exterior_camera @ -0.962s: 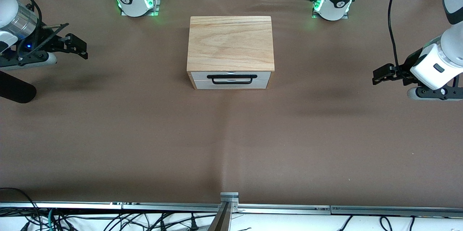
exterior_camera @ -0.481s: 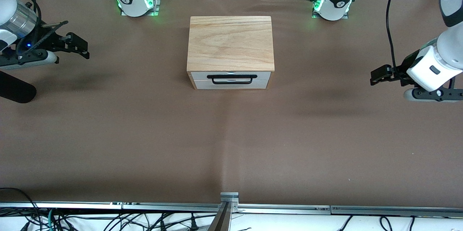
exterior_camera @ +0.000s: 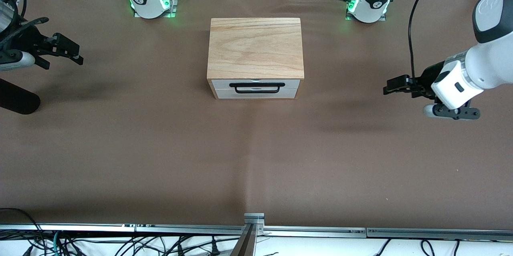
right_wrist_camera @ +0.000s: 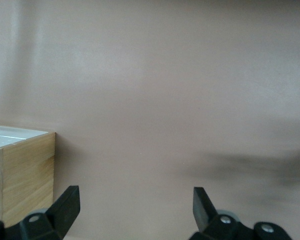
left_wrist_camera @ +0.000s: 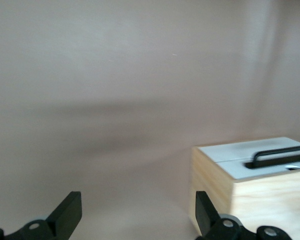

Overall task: Pull top drawer with both arms simultaneously
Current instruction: 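Move the left gripper toward the black drawer handle's end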

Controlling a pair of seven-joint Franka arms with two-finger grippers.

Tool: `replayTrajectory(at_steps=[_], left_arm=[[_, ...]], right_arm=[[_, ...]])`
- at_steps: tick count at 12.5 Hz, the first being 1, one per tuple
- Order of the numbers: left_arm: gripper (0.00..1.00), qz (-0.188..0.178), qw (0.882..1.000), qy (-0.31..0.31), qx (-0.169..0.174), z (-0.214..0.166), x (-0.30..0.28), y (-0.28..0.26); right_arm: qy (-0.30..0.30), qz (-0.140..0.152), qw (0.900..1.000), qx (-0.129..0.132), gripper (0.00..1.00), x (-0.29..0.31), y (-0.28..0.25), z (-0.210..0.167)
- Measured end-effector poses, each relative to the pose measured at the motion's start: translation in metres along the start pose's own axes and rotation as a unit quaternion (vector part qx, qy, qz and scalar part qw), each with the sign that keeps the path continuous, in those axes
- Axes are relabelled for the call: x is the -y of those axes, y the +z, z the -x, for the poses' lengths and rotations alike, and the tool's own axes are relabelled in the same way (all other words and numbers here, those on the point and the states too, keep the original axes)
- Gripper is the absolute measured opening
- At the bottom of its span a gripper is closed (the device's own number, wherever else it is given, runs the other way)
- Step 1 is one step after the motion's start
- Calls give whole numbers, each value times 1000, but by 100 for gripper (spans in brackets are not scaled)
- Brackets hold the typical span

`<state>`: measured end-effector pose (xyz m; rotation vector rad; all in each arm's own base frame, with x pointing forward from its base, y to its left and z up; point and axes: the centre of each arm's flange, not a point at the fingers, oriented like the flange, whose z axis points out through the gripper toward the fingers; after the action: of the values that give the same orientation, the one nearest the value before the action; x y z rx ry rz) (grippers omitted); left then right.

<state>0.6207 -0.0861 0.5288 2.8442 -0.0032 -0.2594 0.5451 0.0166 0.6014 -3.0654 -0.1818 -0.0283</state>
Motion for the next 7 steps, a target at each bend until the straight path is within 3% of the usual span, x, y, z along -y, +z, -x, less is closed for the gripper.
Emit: replayTrajectory(at_steps=[7], left_arm=[[100,133,988,-22,70,-33,-11,72]], right_arm=[[-4,0,1000,3,100,3,2,1]])
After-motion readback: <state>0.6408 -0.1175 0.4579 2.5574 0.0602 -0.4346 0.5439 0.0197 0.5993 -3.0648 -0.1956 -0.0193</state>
